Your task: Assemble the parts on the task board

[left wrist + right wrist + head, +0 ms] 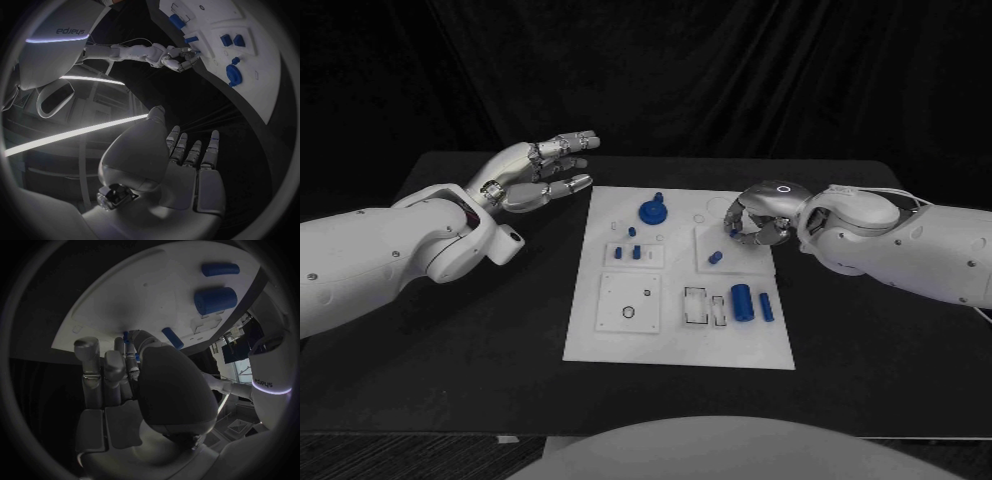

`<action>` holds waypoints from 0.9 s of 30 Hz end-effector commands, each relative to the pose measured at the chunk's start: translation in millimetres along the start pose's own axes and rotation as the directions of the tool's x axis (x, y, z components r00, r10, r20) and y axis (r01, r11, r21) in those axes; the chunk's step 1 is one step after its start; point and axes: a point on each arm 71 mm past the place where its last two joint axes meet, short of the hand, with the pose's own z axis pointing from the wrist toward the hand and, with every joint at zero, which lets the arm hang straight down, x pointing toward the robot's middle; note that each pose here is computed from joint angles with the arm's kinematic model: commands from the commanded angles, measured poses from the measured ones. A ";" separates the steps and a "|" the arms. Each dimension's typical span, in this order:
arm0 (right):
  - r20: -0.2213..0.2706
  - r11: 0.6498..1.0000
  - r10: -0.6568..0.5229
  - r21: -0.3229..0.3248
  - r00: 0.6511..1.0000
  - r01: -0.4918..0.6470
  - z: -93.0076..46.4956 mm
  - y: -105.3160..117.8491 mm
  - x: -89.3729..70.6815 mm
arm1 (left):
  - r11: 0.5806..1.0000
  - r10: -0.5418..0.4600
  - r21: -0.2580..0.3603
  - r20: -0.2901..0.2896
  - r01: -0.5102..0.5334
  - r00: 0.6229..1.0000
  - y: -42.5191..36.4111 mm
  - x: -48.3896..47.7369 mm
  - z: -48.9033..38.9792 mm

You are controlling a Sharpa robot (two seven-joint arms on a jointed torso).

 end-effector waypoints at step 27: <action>0.099 0.996 0.011 -0.091 0.995 -0.002 -3.0 41.9 -49.2 | 1.000 -0.013 0.004 0.002 0.013 1.000 1.9 0.5 -0.2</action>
